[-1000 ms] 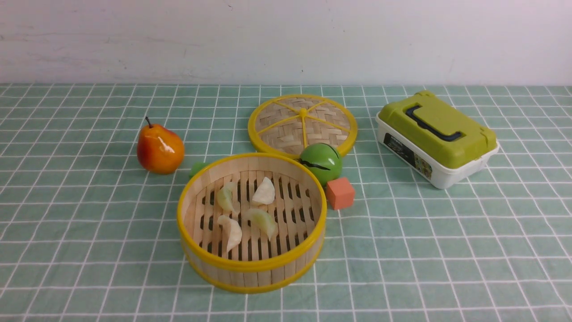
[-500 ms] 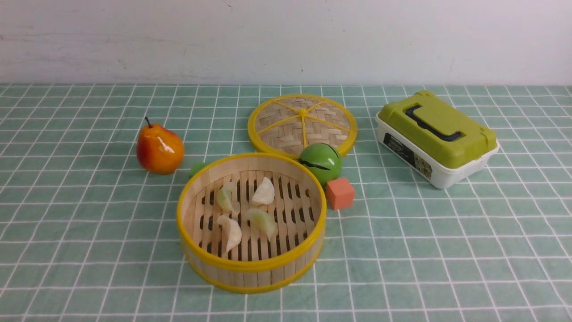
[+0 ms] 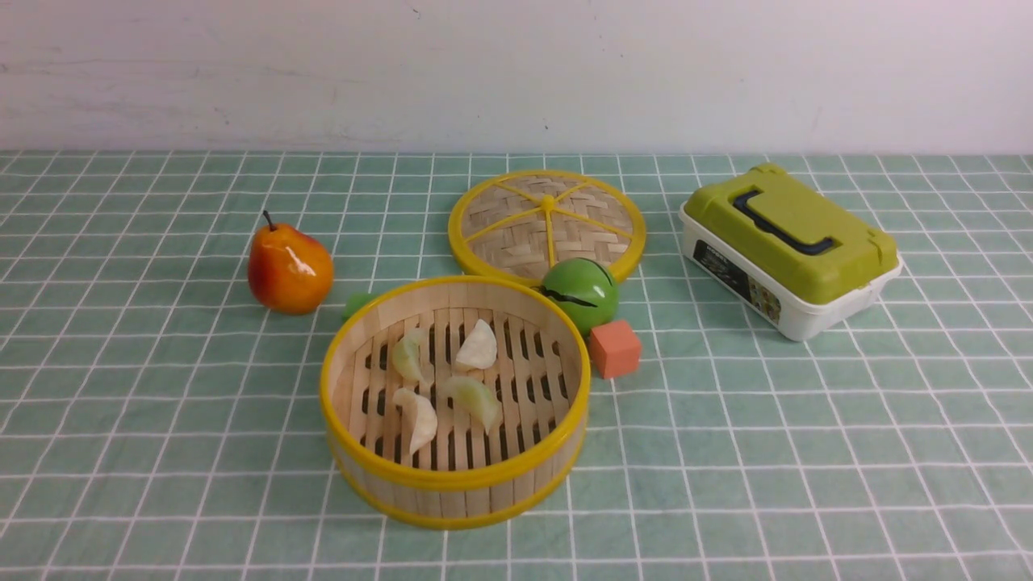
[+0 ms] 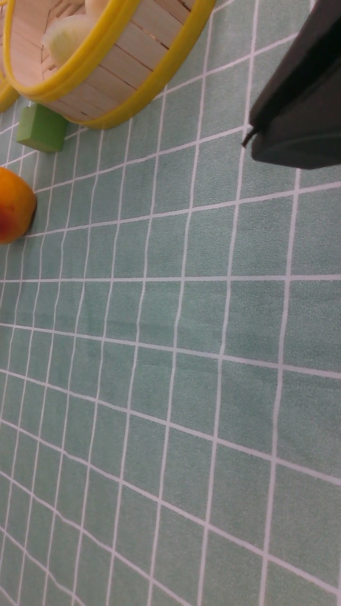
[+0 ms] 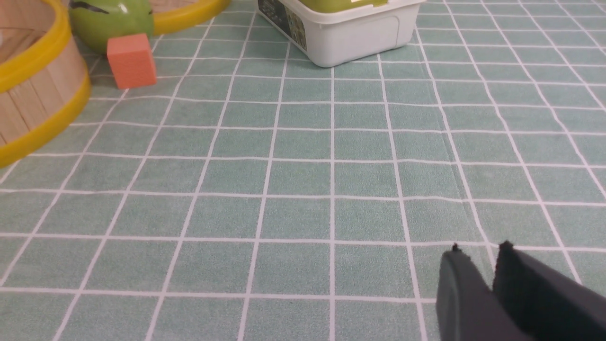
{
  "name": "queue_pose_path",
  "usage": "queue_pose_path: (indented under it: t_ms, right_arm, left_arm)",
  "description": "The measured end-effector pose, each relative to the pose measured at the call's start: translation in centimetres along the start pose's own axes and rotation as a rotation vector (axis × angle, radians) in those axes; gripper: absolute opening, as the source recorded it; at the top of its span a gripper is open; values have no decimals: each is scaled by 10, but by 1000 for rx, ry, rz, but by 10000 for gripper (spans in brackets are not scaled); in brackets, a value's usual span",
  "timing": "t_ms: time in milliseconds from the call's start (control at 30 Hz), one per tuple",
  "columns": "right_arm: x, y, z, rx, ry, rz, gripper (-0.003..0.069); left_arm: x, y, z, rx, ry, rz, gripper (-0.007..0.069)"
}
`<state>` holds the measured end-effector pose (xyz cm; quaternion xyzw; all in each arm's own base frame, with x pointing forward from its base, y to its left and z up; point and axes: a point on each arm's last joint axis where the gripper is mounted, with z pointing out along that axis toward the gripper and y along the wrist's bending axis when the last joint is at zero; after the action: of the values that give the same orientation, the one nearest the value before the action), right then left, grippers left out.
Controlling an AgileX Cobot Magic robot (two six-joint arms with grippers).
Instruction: Put the dumplings into the steamer on the table with the blue tablecloth.
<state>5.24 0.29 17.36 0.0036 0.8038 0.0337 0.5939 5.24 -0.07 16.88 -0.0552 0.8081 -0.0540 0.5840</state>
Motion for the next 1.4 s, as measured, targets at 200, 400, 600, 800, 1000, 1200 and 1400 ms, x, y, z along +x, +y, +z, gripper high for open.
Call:
queue_pose_path:
  t_ms: [200,400,600,800,1000,1200,1400]
  right_arm:
    - [0,0,0,0,0,0,114]
    - [0,0,0,0,0,1,118]
    - [0,0,0,0,0,1,127]
    - [0,0,0,0,0,1,134]
    - [0,0,0,0,0,1,142]
    - [0,0,0,0,0,1,150]
    - [0,0,0,0,0,1,158]
  left_arm:
    - [0,0,0,0,0,0,-14]
    - [0,0,0,0,0,0,-14]
    - [0,0,0,0,0,-1,-13]
    - [0,0,0,0,0,-1,-9]
    - [0,0,0,0,0,-1,-4]
    - [0,0,0,0,0,-1,-1]
    - [0,0,0,0,0,-1,4]
